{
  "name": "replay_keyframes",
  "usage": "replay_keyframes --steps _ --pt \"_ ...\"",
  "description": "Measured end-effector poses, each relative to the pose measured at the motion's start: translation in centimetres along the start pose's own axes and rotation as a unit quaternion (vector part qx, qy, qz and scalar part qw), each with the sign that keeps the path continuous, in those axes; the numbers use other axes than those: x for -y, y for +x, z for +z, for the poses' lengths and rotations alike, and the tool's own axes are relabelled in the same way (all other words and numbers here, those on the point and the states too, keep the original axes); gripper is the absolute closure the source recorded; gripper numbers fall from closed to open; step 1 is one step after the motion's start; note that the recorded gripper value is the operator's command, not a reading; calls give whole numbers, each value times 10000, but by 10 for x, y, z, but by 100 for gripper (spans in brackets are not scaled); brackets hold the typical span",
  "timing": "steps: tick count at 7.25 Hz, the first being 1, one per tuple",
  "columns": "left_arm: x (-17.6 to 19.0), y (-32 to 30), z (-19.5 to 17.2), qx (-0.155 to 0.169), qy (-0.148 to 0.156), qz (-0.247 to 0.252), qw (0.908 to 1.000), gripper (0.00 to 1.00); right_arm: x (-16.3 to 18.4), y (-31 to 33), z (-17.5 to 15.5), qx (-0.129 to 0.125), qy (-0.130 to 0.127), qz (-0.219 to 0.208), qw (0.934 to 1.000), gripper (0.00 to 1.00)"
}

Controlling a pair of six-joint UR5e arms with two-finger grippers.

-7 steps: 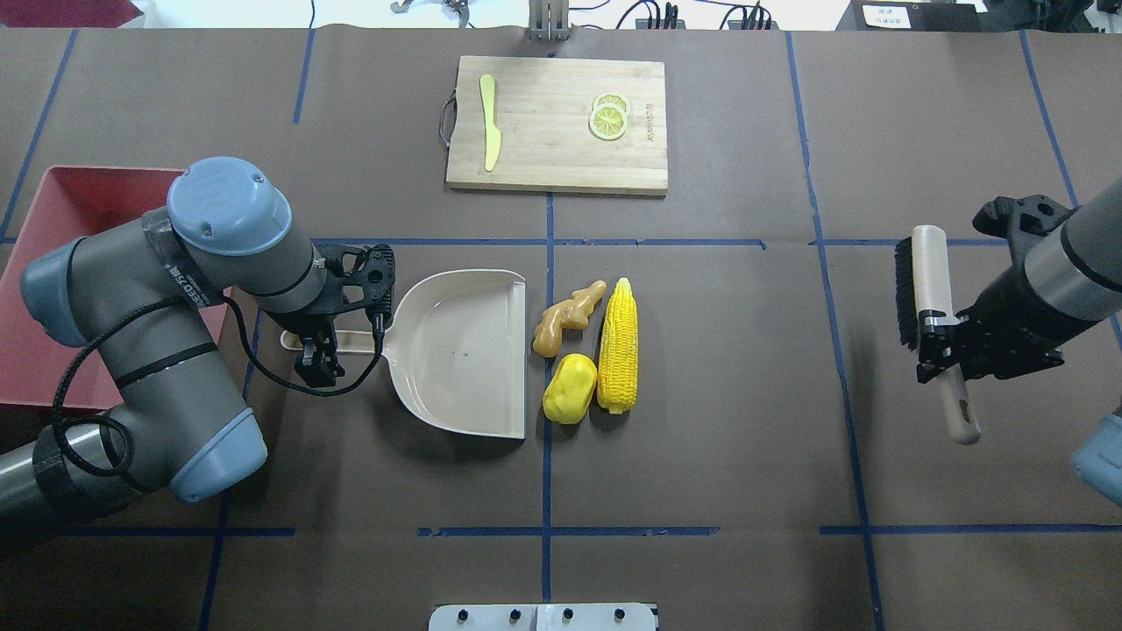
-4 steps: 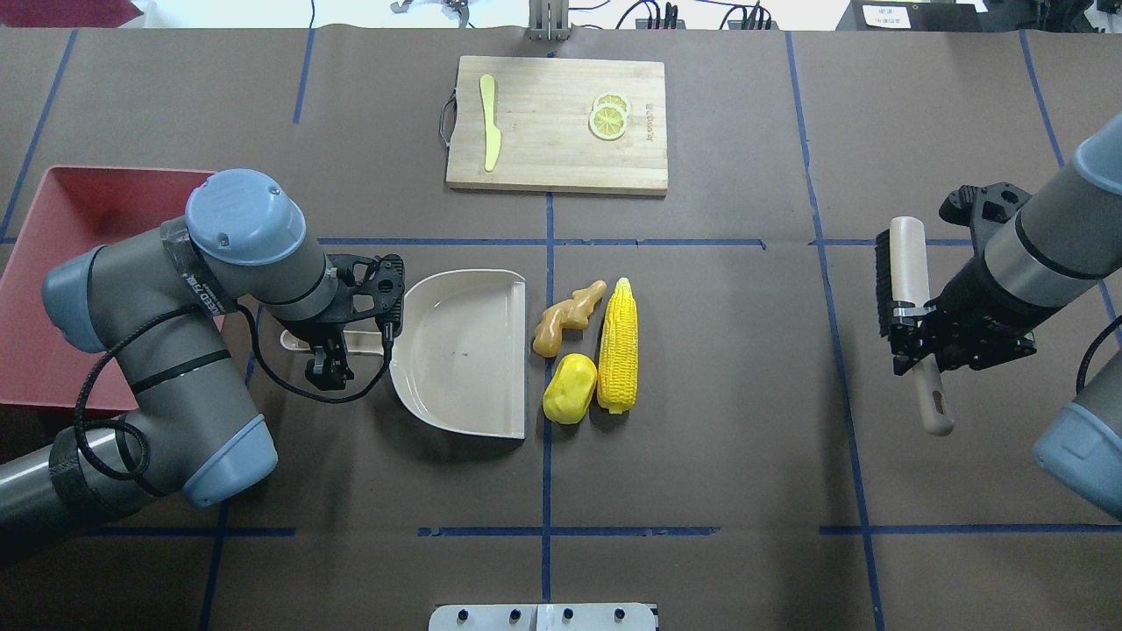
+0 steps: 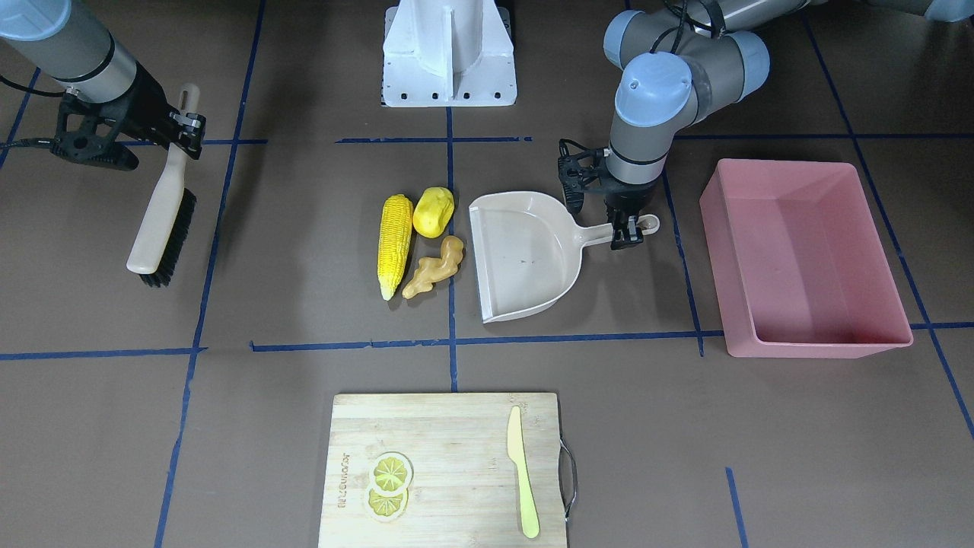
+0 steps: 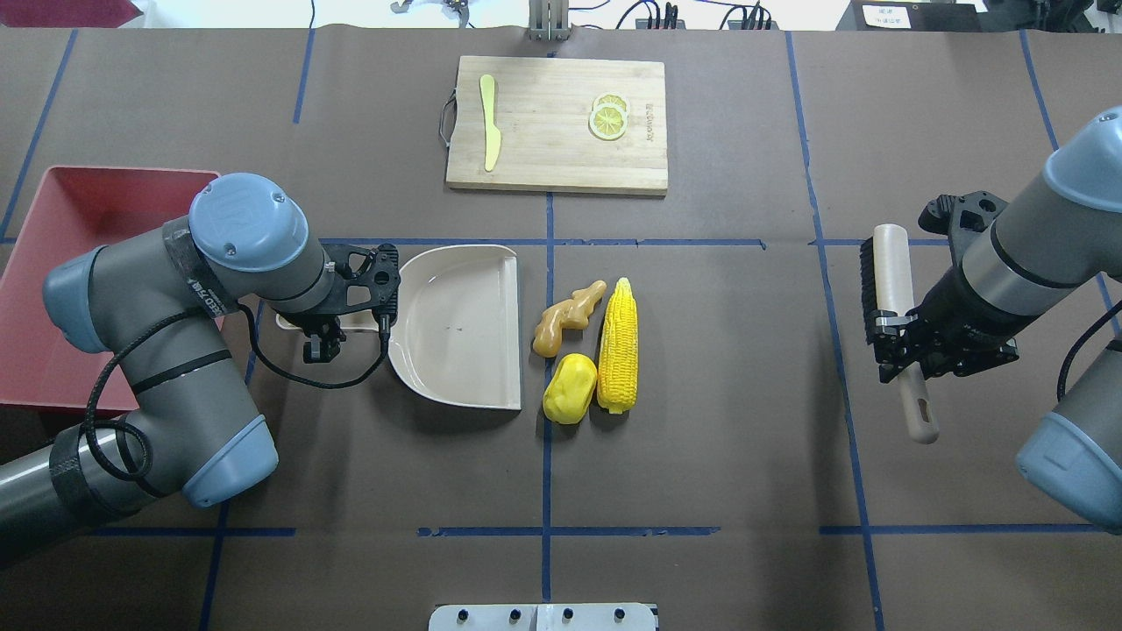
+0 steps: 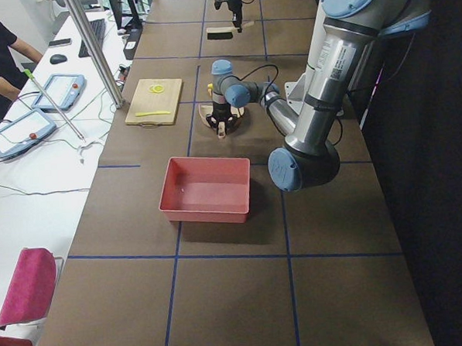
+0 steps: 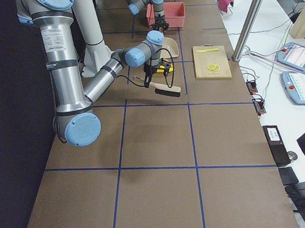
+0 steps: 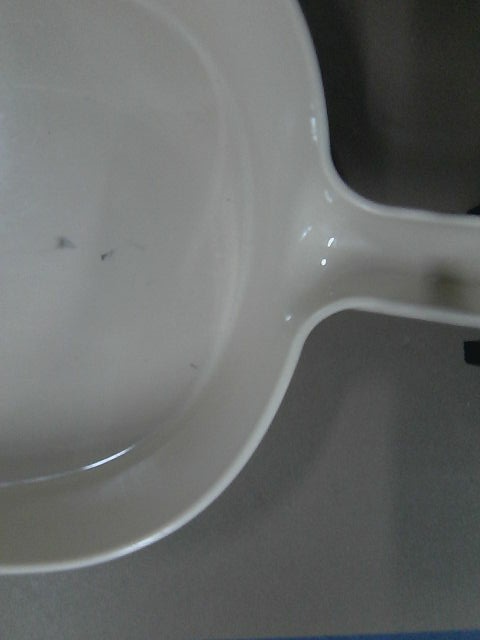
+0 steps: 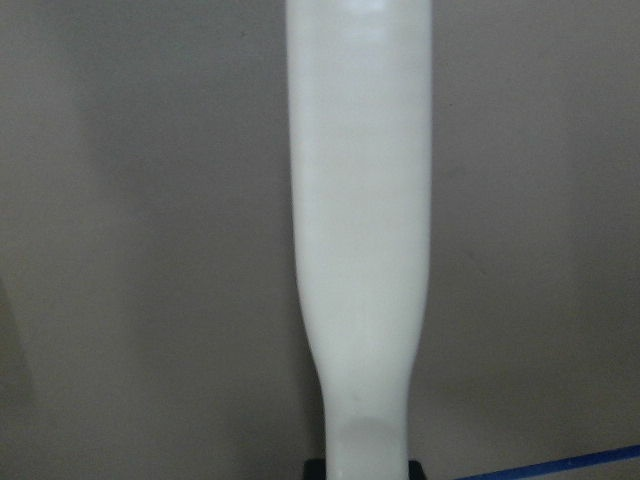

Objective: Sweep and dump trash into bin
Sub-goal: 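Lift the brush with the right gripper and carry it toward the corn and potato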

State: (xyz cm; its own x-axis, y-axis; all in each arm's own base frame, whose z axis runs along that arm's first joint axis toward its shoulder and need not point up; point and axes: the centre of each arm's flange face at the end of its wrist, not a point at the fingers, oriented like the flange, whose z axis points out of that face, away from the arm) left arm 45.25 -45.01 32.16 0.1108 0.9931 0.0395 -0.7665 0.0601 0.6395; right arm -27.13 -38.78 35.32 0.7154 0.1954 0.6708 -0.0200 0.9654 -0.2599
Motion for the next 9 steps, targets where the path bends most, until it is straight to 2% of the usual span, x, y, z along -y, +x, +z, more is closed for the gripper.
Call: replay_keyframes --steps 2,7,9 --pt "2 2 -12 41 -8 29 10000 100 0 -8 -3 44 21 -51 10000 100" --pt "28 6 -36 -121 -560 -44 9983 100 -9 -22 9 -15 -27 -122 9999 100" --pt "34 12 -33 -88 -630 12 9980 100 -28 -53 24 -71 -41 -123 9999 100"
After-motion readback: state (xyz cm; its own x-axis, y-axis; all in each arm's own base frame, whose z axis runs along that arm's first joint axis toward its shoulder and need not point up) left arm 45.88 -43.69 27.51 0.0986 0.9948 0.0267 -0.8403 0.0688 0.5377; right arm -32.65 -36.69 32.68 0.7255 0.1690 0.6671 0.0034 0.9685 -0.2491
